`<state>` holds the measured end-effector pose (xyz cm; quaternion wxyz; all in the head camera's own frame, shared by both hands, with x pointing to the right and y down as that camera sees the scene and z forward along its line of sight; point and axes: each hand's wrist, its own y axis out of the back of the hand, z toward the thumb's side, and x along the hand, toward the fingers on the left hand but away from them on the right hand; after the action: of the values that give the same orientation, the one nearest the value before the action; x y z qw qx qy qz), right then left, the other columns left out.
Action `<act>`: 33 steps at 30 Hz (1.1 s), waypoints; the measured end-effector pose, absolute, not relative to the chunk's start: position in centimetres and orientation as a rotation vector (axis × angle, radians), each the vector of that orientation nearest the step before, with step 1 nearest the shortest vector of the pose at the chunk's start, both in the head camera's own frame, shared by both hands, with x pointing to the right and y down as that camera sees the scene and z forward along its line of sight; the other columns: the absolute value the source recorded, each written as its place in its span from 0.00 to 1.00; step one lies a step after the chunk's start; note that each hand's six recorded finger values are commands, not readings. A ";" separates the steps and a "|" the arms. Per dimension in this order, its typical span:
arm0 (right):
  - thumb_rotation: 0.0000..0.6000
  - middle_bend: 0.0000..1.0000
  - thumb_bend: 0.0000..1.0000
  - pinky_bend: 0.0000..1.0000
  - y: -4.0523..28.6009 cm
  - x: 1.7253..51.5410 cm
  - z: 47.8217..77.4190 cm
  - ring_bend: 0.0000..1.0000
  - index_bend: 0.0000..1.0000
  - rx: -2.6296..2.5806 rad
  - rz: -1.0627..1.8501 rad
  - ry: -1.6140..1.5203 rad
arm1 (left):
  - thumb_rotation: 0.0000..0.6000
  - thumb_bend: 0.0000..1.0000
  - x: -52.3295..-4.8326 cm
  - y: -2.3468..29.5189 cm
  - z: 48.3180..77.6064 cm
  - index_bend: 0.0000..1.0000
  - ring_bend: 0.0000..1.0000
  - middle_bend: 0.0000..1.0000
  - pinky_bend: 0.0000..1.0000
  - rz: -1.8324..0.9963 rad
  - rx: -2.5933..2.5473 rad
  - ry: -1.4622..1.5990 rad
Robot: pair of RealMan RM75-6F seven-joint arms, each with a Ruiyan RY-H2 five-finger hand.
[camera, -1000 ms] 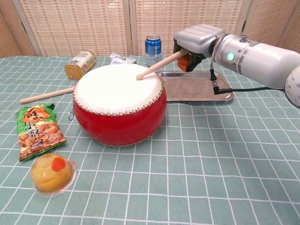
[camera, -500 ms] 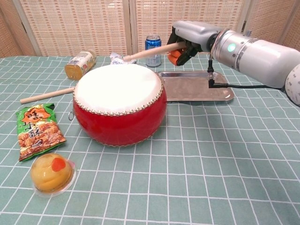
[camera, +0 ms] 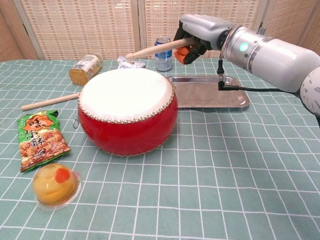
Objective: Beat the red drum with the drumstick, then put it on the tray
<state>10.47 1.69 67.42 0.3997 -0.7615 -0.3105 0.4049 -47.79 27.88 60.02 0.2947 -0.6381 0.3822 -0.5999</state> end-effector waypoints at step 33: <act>1.00 0.93 0.77 1.00 3.4 11.2 69.8 1.00 0.86 -1.783 1.139 -0.499 | 1.00 0.24 -47.9 28.2 60.2 0.02 0.00 0.00 0.02 -1.608 -1.704 1.017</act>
<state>11.17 3.38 69.76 0.4654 -0.7259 -0.2031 0.4639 -47.88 28.22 60.22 0.2894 -0.6387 0.3809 -0.6027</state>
